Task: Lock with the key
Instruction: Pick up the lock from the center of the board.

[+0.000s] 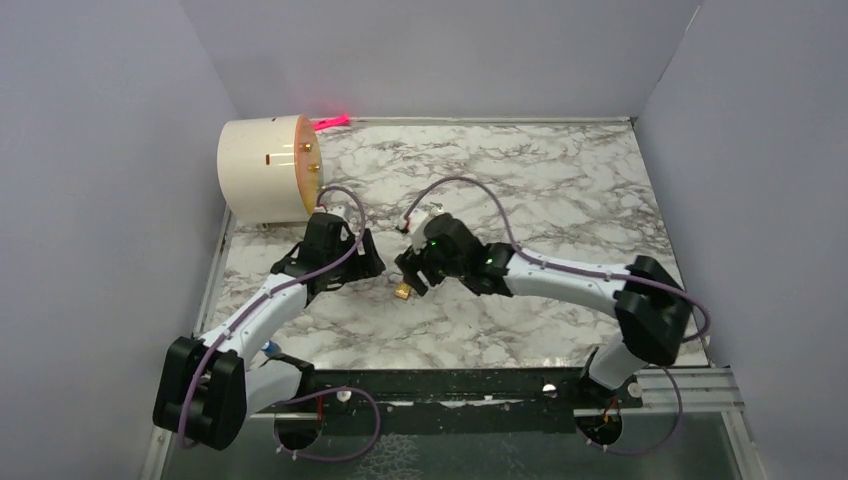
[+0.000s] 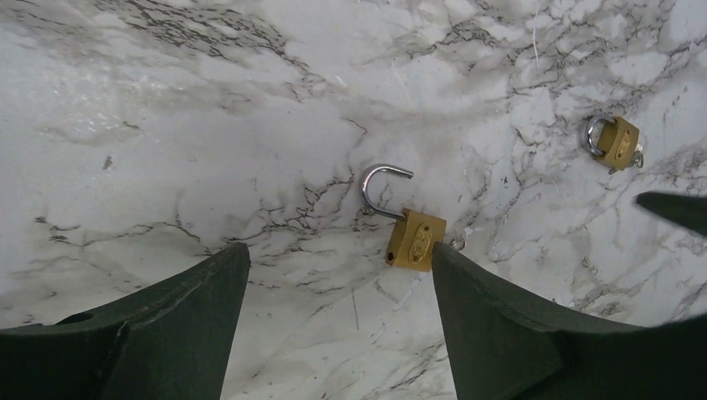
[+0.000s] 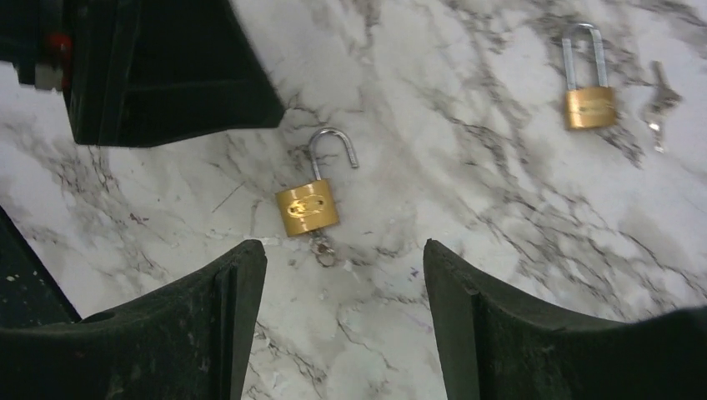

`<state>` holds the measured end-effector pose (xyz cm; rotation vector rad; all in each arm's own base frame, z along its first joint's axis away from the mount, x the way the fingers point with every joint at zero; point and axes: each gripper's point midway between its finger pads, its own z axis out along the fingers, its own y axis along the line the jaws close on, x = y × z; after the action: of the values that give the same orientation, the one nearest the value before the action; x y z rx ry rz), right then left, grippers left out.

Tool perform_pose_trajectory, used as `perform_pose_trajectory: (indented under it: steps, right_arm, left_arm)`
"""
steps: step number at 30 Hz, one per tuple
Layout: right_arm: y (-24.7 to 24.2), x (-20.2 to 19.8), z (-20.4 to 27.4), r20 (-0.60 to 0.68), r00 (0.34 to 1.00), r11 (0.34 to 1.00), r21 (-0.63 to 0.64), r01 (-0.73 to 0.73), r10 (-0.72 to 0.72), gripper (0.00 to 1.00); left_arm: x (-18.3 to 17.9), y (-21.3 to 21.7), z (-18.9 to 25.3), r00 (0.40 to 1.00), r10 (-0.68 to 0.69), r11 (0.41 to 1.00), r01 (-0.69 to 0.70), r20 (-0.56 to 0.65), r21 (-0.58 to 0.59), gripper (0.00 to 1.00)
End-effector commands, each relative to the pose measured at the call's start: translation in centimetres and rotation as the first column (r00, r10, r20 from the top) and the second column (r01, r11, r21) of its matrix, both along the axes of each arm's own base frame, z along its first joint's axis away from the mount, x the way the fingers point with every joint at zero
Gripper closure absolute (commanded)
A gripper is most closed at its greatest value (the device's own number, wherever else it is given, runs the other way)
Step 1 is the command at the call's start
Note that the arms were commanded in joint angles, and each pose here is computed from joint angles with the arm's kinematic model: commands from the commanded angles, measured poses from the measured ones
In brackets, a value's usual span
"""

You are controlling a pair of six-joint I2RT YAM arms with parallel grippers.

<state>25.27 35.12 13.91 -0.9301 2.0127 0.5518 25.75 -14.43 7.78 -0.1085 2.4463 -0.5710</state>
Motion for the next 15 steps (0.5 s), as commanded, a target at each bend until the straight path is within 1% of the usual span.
perform_pose_trajectory:
  steps: [1,5,9,15]
  right_arm:
    - [3.5,-1.4,-3.7,0.049,0.985,0.973,-0.173,-0.153,0.163,0.26]
    - [5.6,-2.1,-4.8,0.005,0.969,0.958,-0.155,-0.243,0.247,0.26]
    - [6.1,-1.9,-5.9,-0.015,0.964,0.946,-0.189,-0.263,0.266,0.28]
    - [6.4,-2.1,-7.7,-0.05,0.955,0.927,-0.232,-0.295,0.291,0.31]
  left_arm:
    - [1.8,2.1,1.9,0.996,0.067,0.998,-0.066,0.06,-0.014,0.19]
    - [2.5,4.0,2.4,0.993,0.108,0.992,-0.105,0.055,-0.064,0.16]
    - [2.9,5.1,2.7,0.991,0.126,0.986,-0.119,0.05,-0.12,0.14]
    - [3.2,5.1,2.5,0.993,0.114,0.977,-0.106,0.033,-0.182,0.14]
